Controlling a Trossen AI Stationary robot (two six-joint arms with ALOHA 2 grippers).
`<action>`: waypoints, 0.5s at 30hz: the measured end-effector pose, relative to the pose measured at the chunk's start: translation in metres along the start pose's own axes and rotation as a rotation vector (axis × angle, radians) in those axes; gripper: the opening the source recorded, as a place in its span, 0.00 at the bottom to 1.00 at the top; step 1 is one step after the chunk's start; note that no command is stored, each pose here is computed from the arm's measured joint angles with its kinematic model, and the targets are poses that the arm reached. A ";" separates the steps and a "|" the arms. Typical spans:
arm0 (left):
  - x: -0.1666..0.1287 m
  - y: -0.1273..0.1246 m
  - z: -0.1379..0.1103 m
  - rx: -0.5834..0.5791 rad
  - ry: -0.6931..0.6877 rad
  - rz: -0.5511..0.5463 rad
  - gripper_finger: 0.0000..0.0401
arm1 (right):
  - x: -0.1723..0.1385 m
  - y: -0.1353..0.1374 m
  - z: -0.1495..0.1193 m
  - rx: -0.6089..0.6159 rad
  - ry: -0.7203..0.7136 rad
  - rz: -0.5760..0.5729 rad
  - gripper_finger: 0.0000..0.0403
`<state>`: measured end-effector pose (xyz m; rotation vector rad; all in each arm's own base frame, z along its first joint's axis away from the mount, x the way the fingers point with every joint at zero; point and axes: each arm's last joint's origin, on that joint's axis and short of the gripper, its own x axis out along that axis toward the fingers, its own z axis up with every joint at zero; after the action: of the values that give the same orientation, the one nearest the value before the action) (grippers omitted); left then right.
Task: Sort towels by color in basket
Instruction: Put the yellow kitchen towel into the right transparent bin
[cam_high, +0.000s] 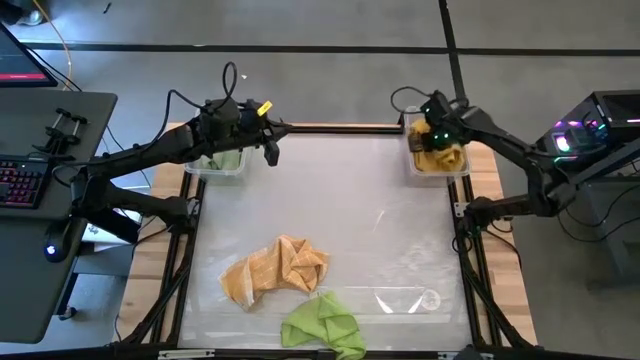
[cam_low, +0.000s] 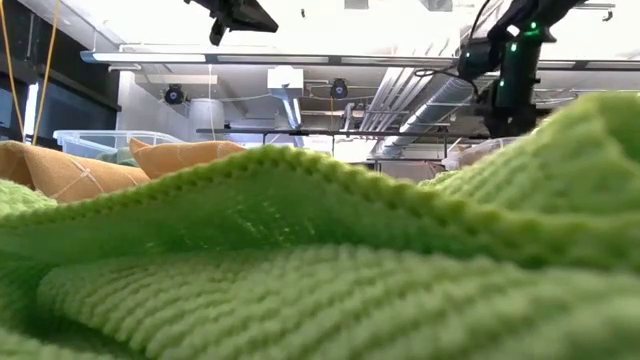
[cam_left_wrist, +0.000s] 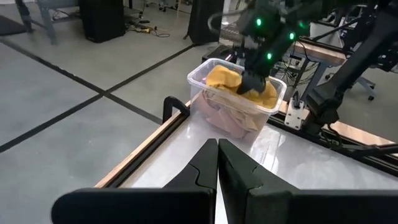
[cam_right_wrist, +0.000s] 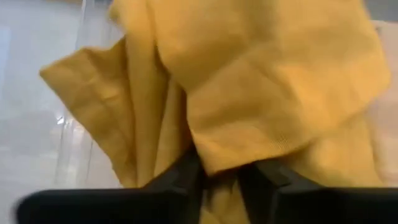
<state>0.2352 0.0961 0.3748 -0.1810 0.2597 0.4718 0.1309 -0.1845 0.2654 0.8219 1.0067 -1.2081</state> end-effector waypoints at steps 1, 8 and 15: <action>0.000 0.000 0.000 0.003 -0.002 0.004 0.00 | 0.007 0.001 -0.003 0.004 0.002 0.005 0.12; 0.000 0.000 0.002 0.002 -0.020 0.012 0.00 | 0.044 -0.005 -0.018 0.094 -0.002 0.013 0.07; 0.000 0.000 0.004 -0.001 -0.045 0.008 0.00 | 0.024 -0.006 -0.008 0.091 0.009 -0.009 0.09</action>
<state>0.2360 0.0969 0.3789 -0.1697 0.2163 0.4836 0.1248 -0.1865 0.2403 0.8952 0.9689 -1.2662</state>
